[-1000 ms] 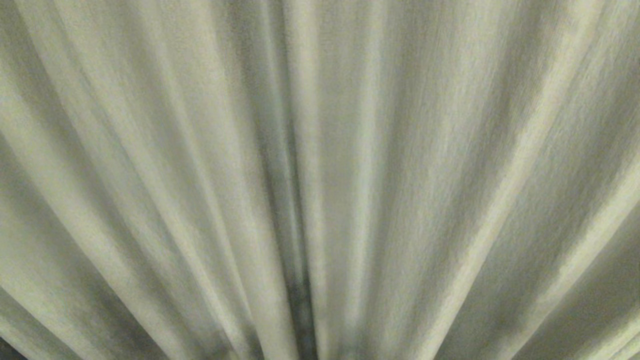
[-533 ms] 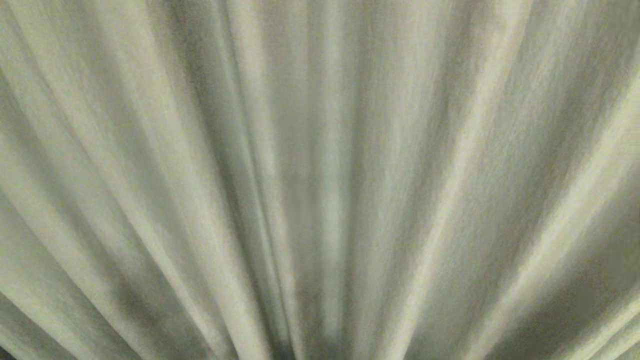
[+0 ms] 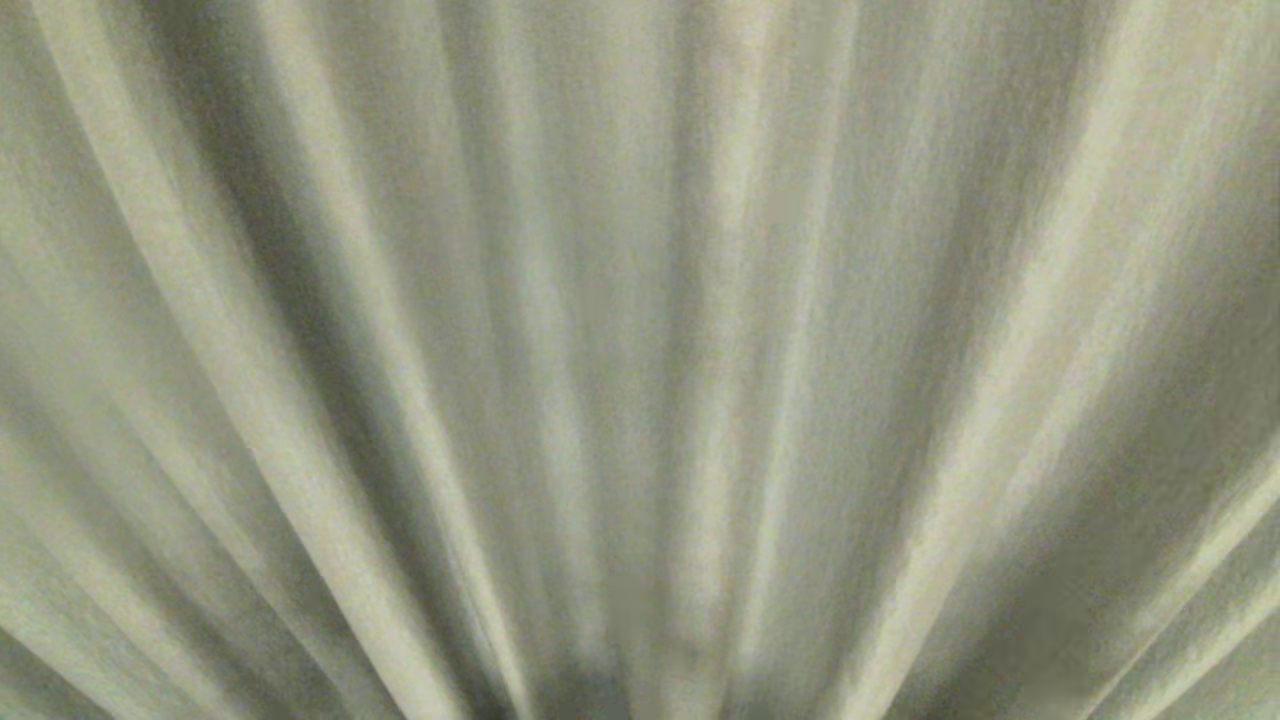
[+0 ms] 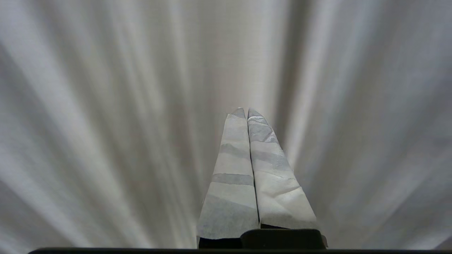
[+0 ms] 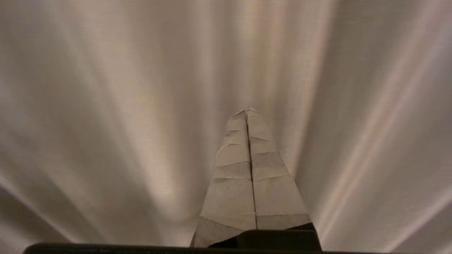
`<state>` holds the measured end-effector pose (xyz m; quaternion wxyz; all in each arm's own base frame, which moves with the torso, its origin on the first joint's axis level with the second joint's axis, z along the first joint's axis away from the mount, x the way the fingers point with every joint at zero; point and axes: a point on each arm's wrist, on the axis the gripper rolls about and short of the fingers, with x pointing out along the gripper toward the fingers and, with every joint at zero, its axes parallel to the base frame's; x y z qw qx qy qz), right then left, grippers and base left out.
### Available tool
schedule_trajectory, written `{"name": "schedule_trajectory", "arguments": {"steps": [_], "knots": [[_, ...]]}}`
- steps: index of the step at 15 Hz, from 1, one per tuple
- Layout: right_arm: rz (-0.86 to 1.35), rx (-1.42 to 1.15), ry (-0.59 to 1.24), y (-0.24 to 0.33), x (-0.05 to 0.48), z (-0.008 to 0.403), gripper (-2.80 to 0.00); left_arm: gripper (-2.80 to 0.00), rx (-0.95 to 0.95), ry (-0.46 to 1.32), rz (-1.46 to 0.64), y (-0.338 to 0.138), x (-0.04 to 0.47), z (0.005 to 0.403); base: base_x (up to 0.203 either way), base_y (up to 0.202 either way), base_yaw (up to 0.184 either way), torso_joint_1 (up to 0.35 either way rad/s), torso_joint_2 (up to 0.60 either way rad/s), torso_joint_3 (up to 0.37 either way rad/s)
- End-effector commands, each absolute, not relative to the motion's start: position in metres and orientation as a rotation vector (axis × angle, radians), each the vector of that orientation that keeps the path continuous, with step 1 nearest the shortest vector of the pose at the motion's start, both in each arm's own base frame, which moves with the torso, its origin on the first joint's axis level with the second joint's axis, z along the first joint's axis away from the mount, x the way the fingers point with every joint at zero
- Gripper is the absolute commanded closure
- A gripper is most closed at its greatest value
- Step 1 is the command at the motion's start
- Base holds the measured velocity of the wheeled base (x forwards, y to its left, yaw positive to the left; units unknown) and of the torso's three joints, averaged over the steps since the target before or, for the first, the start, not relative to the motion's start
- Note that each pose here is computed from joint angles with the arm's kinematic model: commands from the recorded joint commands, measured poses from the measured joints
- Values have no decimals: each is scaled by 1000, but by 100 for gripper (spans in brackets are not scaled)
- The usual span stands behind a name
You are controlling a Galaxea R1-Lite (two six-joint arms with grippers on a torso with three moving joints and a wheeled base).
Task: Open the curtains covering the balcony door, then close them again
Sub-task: Close the outer curtains on both sides
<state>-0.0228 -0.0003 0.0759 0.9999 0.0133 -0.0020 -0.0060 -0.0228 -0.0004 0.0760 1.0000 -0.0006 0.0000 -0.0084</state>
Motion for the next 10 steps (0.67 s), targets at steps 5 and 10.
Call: {"name": "schedule_trajectory", "arguments": {"steps": [5, 10], "knots": [[-12, 27, -4, 0, -23, 76, 0, 0, -3, -2, -17, 0, -23, 76, 0, -190, 2, 2, 3, 2], [-12, 28, -5, 0, -23, 76, 0, 0, -3, -2, -17, 0, -23, 76, 0, -190, 2, 2, 2, -2]]}}
